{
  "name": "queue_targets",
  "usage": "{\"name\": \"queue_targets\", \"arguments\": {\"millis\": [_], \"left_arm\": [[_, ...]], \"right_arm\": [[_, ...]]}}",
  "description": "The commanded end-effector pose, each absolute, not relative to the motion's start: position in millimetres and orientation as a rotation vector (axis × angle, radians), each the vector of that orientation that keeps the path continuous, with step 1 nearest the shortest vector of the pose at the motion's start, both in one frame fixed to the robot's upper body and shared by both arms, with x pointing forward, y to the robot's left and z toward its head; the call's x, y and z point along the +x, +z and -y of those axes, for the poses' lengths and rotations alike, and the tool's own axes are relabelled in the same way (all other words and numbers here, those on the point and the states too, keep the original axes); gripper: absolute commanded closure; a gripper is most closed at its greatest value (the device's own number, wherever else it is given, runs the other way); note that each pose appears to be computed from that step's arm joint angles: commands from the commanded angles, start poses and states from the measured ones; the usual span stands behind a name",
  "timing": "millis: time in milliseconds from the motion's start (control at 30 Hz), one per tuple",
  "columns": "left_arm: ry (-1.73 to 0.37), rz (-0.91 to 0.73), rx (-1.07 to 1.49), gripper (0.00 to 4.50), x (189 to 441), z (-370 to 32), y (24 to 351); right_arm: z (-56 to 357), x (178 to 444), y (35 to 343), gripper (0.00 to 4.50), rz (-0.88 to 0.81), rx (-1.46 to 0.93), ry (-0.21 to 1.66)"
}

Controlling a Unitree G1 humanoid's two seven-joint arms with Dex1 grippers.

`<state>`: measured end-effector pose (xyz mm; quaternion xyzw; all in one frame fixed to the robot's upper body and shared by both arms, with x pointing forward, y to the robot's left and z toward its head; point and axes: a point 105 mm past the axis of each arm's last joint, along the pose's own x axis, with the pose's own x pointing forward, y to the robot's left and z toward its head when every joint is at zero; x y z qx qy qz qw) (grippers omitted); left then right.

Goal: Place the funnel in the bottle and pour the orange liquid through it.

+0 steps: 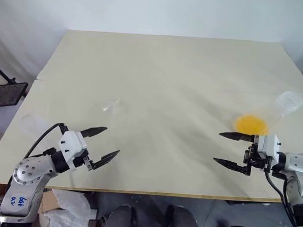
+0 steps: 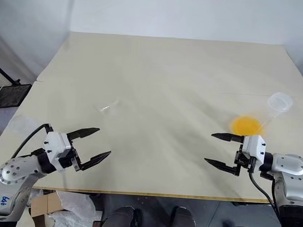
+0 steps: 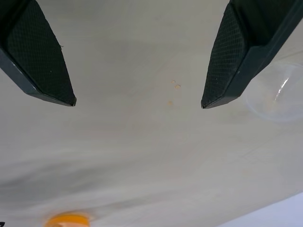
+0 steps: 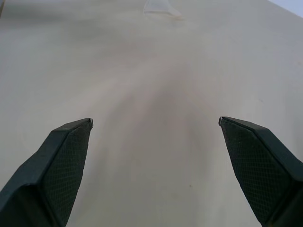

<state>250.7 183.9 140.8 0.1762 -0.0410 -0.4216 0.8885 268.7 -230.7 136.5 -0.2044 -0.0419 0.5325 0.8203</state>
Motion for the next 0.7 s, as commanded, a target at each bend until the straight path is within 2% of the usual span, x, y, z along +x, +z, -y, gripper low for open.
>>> {"name": "queue_targets", "arguments": {"millis": [33, 133, 233, 367, 533, 700], "left_arm": [[-0.866, 0.131, 0.380, 0.00, 251, -183, 153], [-0.820, 0.163, 0.334, 0.00, 250, -188, 159], [-0.774, 0.174, 0.267, 0.00, 236, -195, 157], [-0.607, 0.157, 0.160, 0.00, 215, -214, 144], [-0.348, 0.107, 0.067, 0.00, 176, -237, 122], [0.041, 0.079, 0.004, 0.00, 131, -285, 101]], "right_arm": [[235, 268, 145, 0.03, 0.120, -0.461, 1.116], [225, 271, 150, 0.03, 0.165, -0.440, 1.120], [207, 271, 154, 0.03, 0.212, -0.401, 1.166], [182, 274, 160, 0.03, 0.259, -0.346, 1.224], [149, 267, 171, 0.03, 0.330, -0.292, 1.361], [124, 270, 178, 0.03, 0.361, -0.254, 1.446]]}}
